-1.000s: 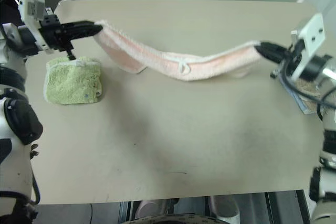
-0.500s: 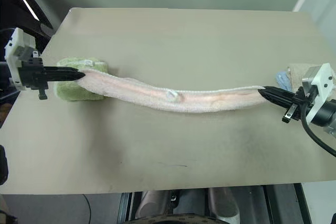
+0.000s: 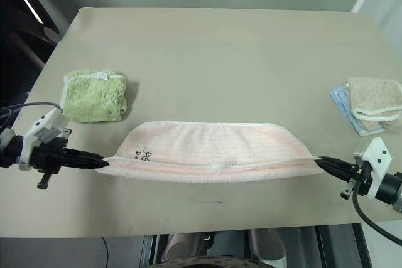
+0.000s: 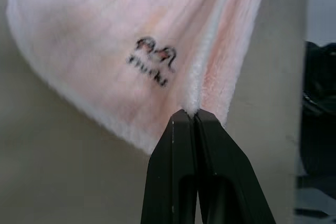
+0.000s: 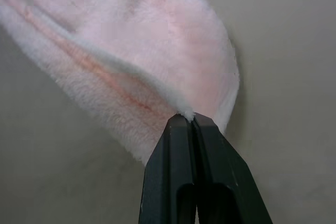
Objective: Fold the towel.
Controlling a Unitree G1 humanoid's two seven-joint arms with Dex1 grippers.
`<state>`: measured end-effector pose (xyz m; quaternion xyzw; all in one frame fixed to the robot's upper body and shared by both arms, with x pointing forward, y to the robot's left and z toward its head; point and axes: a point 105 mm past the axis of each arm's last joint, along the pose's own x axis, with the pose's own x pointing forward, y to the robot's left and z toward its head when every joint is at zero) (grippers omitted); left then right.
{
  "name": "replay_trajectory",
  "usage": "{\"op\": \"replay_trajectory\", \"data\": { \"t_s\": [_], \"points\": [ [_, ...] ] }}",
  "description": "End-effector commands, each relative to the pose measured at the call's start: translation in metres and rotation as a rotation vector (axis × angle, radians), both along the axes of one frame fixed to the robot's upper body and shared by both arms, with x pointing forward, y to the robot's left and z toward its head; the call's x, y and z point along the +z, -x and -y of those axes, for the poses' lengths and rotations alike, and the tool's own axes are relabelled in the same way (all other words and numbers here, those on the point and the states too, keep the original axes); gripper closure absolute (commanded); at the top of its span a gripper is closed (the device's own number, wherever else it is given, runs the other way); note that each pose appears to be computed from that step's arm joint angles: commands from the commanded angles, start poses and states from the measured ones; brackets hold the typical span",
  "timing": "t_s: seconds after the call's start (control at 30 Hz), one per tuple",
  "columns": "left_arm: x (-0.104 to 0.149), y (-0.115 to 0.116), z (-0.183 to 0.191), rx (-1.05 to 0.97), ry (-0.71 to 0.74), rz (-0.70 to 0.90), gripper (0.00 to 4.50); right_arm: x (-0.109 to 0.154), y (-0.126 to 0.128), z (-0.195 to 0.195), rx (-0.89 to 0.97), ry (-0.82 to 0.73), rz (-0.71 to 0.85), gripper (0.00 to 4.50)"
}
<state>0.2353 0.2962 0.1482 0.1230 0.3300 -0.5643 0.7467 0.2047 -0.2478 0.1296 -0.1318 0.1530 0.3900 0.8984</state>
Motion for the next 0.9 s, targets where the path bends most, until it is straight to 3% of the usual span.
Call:
{"op": "replay_trajectory", "data": {
  "t_s": [0.03,0.4,0.9],
  "points": [
    [0.007,0.003,-0.001,-0.031,0.016,0.007,4.50,0.008,0.002,0.001,0.009,0.032,0.047,4.48],
    [-0.002,-0.008,-0.012,0.036,0.011,0.020,4.50,0.014,-0.013,-0.002,0.026,0.022,0.078,4.48],
    [0.003,-0.052,-0.020,0.177,0.128,0.179,4.50,0.007,-0.063,0.000,-0.021,0.059,0.123,4.48]
  ]
}}
